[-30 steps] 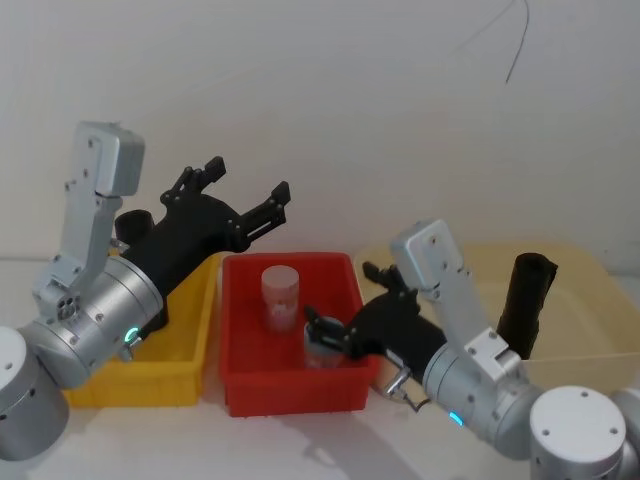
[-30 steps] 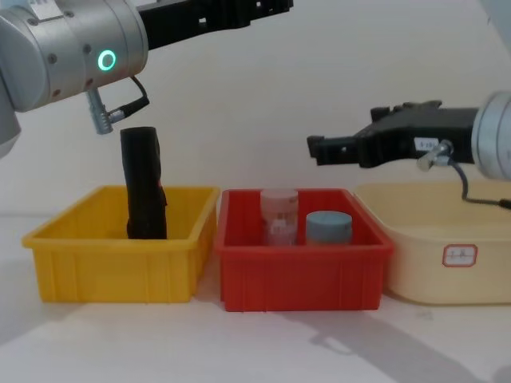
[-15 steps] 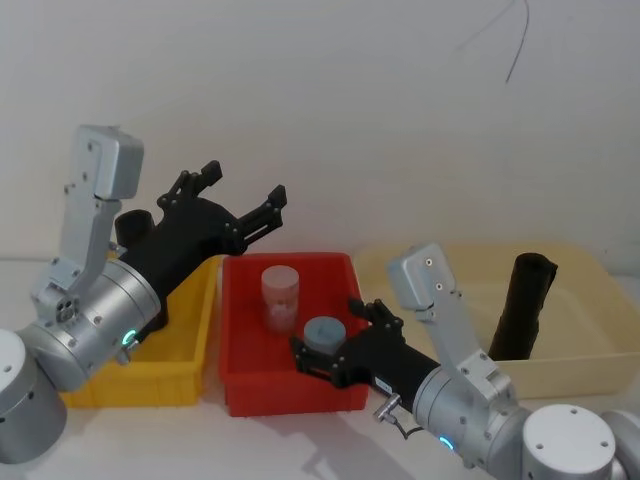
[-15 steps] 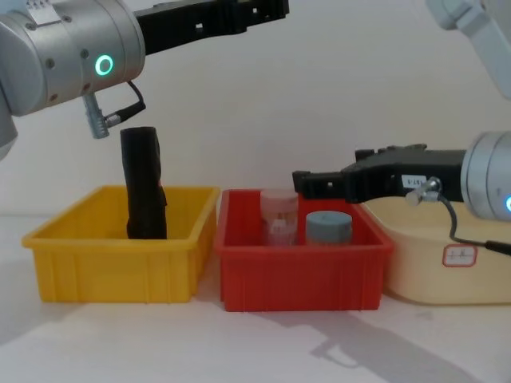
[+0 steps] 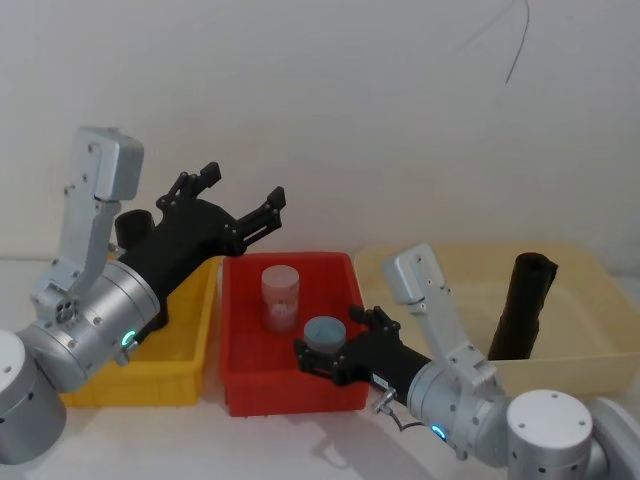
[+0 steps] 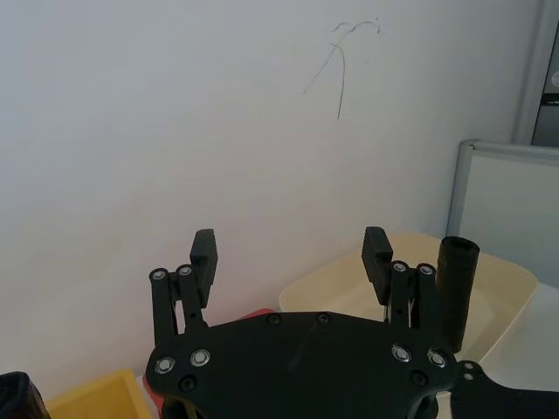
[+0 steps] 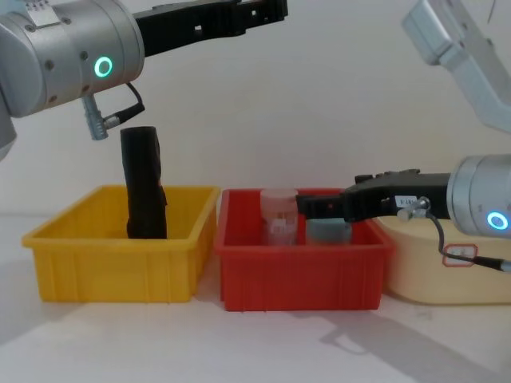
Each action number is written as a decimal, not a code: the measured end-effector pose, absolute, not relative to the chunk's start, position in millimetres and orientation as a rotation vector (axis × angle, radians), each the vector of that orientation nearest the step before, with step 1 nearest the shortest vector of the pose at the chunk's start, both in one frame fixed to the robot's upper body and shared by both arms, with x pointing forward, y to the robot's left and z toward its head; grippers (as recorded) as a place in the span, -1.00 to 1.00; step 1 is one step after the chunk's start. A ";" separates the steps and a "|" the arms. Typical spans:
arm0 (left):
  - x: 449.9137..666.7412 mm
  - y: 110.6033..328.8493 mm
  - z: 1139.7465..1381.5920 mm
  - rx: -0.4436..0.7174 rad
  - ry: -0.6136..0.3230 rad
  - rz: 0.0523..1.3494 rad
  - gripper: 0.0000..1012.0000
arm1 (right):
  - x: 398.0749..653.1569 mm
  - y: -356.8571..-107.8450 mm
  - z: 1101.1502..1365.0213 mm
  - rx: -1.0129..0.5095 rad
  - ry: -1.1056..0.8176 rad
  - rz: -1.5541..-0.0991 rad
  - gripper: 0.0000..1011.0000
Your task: Pick up the garbage bag with the one hand and transfer it to the other hand.
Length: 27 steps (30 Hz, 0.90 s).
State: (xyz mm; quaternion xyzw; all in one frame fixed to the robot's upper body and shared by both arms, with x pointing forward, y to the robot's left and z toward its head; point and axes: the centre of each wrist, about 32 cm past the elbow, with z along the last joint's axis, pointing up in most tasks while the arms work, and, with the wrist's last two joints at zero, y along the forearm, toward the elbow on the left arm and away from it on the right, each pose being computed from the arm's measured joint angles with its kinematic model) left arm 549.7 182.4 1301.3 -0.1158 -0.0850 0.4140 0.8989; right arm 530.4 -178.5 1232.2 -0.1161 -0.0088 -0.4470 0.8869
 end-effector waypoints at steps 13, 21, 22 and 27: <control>549.7 182.6 1301.0 -0.238 -0.176 0.859 0.98 | 555.9 -181.2 1225.6 -0.295 -0.009 -0.967 0.98; 549.7 182.6 1300.9 -0.238 -0.176 0.859 0.98 | 564.7 -182.2 1224.1 -0.313 -0.006 -0.979 0.98; 549.7 182.5 1301.0 -0.238 -0.176 0.859 0.98 | 566.1 -182.2 1223.8 -0.316 -0.005 -0.981 0.98; 549.7 182.5 1300.9 -0.238 -0.175 0.859 0.98 | 569.4 -181.6 1222.7 -0.324 -0.001 -0.983 0.98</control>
